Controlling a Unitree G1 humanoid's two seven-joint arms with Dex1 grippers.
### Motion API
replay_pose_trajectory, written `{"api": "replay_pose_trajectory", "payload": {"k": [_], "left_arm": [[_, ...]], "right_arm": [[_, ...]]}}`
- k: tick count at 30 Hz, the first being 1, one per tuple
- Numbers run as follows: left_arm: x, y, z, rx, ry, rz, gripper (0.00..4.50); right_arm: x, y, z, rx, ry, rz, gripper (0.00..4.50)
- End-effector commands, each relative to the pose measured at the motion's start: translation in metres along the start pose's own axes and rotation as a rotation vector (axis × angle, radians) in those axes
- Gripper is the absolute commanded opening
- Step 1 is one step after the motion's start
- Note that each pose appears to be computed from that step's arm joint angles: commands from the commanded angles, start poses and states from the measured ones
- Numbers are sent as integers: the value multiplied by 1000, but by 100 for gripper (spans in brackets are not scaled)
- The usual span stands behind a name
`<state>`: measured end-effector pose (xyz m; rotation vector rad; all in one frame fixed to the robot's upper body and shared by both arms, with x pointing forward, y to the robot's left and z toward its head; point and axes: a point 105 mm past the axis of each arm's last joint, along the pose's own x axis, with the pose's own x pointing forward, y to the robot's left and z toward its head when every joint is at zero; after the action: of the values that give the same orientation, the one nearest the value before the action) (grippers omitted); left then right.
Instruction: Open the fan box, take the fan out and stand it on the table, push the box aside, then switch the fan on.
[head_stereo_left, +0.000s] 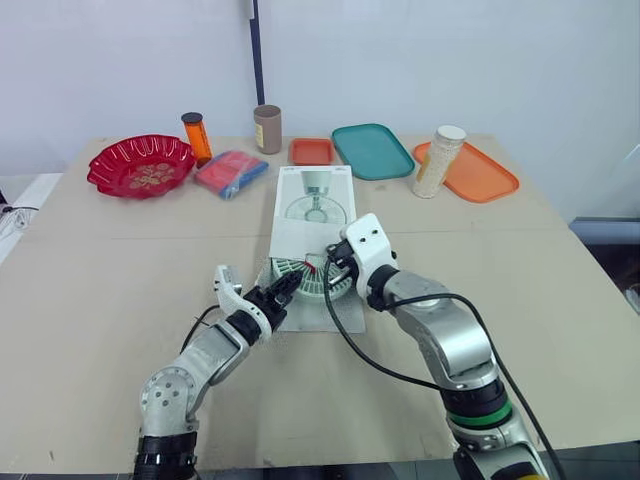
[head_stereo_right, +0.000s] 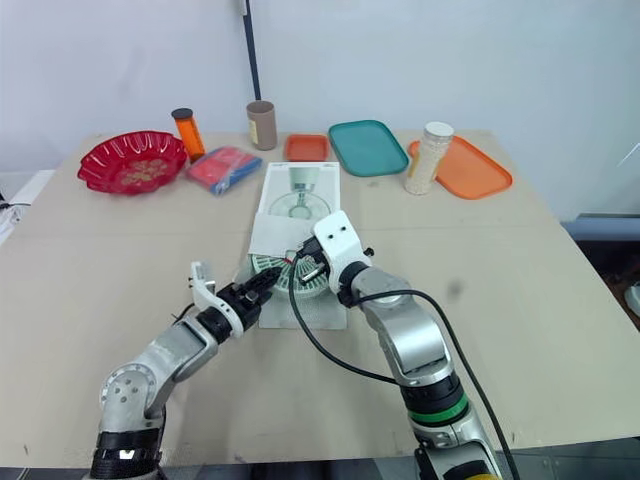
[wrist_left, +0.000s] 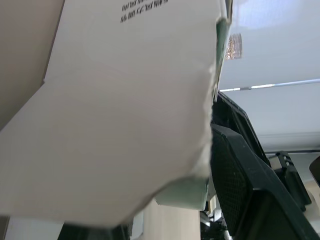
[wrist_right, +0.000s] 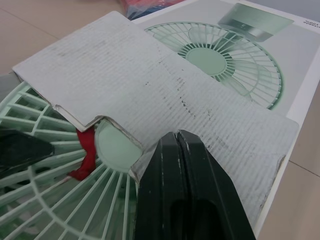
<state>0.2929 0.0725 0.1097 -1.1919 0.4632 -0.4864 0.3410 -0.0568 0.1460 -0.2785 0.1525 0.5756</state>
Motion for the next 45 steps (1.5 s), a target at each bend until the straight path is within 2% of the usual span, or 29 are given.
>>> {"api": "replay_pose_trajectory", "payload": {"k": [1, 7, 22, 28, 31, 37, 40, 43, 45], "left_arm": [[-15, 5, -5, 30, 35, 34, 165], [-36, 16, -4, 27, 33, 77, 165], [-84, 22, -13, 2, 41, 151, 165], [-97, 24, -7, -34, -22, 182, 165], [-105, 24, 6, -34, -102, 201, 165], [-115, 23, 15, 21, -121, 216, 165], [-112, 17, 15, 86, -103, 192, 165], [-111, 7, -3, 131, 27, 139, 165], [-118, 9, -8, 124, 75, 140, 165]], "right_arm": [[4, 3, -39, 35, 162, 7, 0], [4, -1, -42, 34, 193, -21, 0], [5, -5, -47, 11, 244, -57, 0], [4, -7, -50, 1, 266, -70, 0], [4, -6, -51, -4, 270, -71, 0], [4, -5, -52, -12, 276, -68, 0], [4, -5, -52, -11, 277, -69, 0], [4, -3, -52, -14, 275, -61, 0], [4, -3, -52, -13, 275, -60, 0]]}}
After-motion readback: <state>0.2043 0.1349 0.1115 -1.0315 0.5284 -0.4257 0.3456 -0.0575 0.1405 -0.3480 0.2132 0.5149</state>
